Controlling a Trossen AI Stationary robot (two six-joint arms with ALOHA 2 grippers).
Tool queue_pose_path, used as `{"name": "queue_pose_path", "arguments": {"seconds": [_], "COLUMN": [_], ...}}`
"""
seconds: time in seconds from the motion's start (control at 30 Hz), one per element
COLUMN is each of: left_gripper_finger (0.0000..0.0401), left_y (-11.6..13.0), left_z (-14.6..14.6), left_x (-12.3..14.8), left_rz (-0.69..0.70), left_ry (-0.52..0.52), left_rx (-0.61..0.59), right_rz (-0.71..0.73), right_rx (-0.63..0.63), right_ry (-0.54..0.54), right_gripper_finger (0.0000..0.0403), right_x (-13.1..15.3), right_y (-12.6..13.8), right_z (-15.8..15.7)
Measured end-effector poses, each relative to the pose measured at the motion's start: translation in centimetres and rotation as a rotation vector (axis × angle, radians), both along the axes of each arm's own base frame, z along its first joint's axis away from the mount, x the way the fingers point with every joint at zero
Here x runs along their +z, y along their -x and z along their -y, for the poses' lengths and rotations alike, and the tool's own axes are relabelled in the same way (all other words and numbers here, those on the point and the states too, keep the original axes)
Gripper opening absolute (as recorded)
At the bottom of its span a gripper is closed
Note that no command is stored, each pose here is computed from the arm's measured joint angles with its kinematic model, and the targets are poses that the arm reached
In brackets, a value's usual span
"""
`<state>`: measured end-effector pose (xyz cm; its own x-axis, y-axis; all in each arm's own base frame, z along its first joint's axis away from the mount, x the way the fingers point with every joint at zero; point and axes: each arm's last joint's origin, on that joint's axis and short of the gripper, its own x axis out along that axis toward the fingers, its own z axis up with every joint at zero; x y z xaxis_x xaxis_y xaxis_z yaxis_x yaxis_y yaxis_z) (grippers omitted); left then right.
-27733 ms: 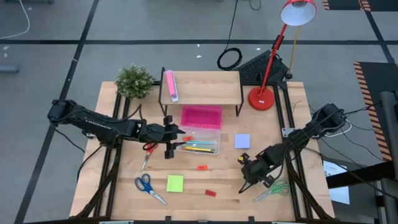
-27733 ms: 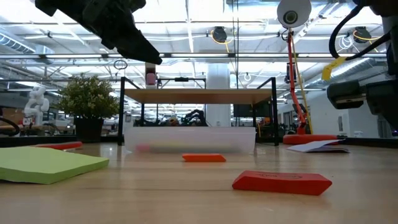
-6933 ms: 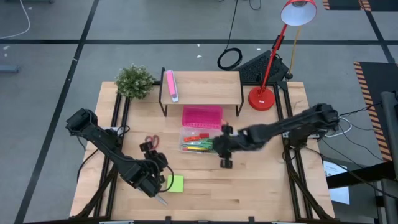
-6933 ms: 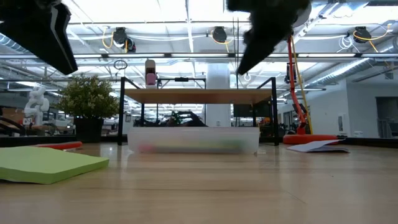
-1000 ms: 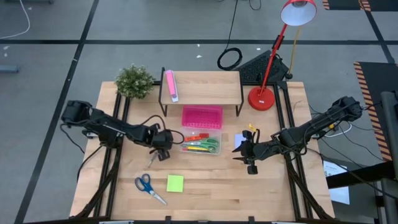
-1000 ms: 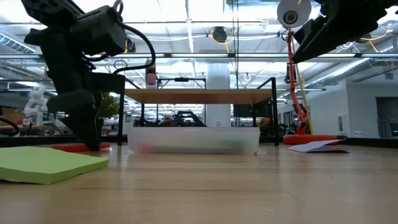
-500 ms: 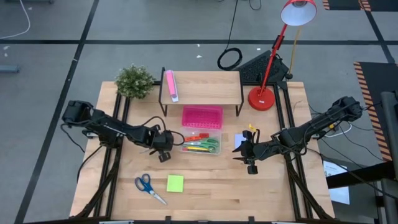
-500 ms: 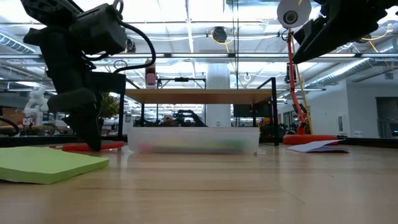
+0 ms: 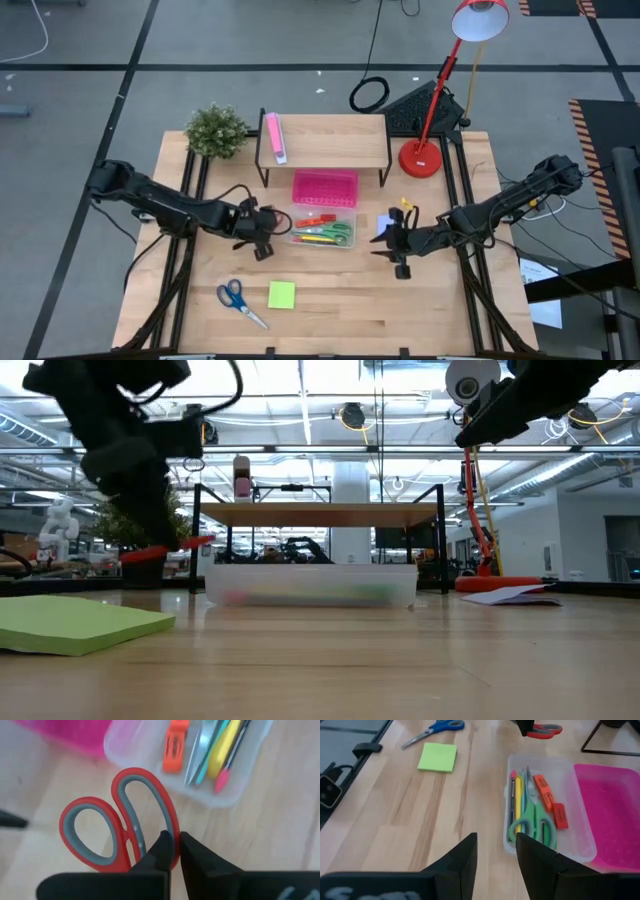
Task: Pack school essentials
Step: Put the red scissors into the supply box
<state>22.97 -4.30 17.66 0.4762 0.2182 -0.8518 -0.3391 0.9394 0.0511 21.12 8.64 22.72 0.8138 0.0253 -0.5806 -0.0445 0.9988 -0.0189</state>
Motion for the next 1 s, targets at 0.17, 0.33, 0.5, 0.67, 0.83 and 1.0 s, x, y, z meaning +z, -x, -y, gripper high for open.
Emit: {"name": "queue_pose_path", "arguments": {"seconds": [0.17,0.33,0.5,0.67,0.83,1.0], "left_gripper_finger": [0.0022,0.0012,0.0024,0.0018,0.0016,0.0019], "left_y": [-1.4,-3.0,-4.4,-5.7,-7.2,-8.7], "left_z": [0.4,0.8,1.5,2.3,2.8,3.5], "left_x": [2.6,6.1,8.7,11.0,12.0,12.4], "left_rz": [0.079,0.197,0.361,0.596,0.778,0.949], "left_ry": [-0.034,-0.070,-0.145,-0.211,-0.256,-0.269], "left_rx": [-0.056,-0.072,-0.138,-0.227,-0.284,-0.384], "right_rz": [0.023,0.051,0.074,0.261,0.506,0.567], "right_rx": [-0.025,-0.068,-0.139,-0.140,-0.048,0.037], "right_ry": [-0.007,0.006,0.006,-0.024,-0.080,-0.083], "right_gripper_finger": [0.0130,0.0130,0.0130,0.0130,0.0130,0.0157], "right_x": [0.2,0.4,0.4,-0.2,-1.1,-2.2], "right_y": [-0.3,-0.5,-0.7,-2.0,-3.6,-5.9], "right_z": [0.4,0.6,0.9,0.7,1.0,2.0]}}
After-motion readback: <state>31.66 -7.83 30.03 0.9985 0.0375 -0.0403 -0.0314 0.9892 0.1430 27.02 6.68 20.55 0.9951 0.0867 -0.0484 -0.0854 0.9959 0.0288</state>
